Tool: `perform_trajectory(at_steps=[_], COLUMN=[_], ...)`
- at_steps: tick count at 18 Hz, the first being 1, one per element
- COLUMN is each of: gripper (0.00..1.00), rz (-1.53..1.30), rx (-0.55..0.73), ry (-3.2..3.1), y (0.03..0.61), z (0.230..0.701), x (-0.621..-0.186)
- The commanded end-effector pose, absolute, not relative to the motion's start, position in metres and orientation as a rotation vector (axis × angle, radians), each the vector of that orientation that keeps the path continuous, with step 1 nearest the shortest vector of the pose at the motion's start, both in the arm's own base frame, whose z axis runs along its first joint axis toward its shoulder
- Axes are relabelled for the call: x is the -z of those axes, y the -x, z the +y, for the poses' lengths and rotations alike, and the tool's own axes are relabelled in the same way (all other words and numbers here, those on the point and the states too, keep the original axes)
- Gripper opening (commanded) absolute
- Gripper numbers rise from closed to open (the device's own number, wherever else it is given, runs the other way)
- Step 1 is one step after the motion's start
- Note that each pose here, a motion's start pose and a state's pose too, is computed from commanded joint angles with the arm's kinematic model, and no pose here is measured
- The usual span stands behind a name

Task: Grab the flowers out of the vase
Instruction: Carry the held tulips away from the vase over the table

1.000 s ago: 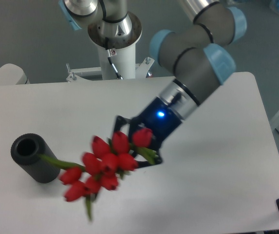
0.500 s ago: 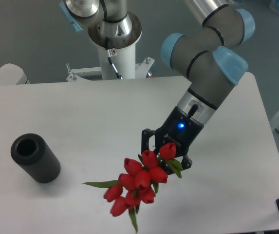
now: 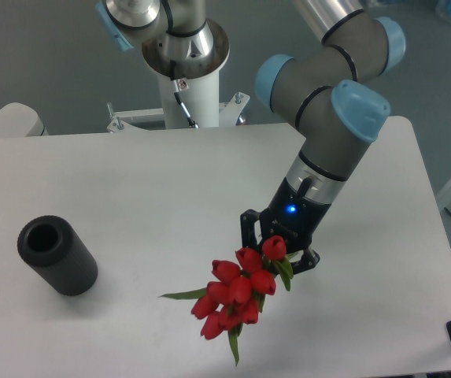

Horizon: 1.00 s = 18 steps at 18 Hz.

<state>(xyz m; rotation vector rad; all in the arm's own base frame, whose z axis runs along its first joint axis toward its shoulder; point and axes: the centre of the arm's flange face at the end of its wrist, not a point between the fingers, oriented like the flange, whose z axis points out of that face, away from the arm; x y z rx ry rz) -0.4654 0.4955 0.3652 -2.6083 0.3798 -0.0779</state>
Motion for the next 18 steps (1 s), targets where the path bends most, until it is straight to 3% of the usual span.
perform_trajectory(at_steps=[12,18], gripper=[0.19,0.17], rz=[0.492,0.696], rx=[0.018,-0.089], ry=[2.889,3.059], y=[0.467,0.446], z=[0.519,0.543], x=[-0.348,-0.331])
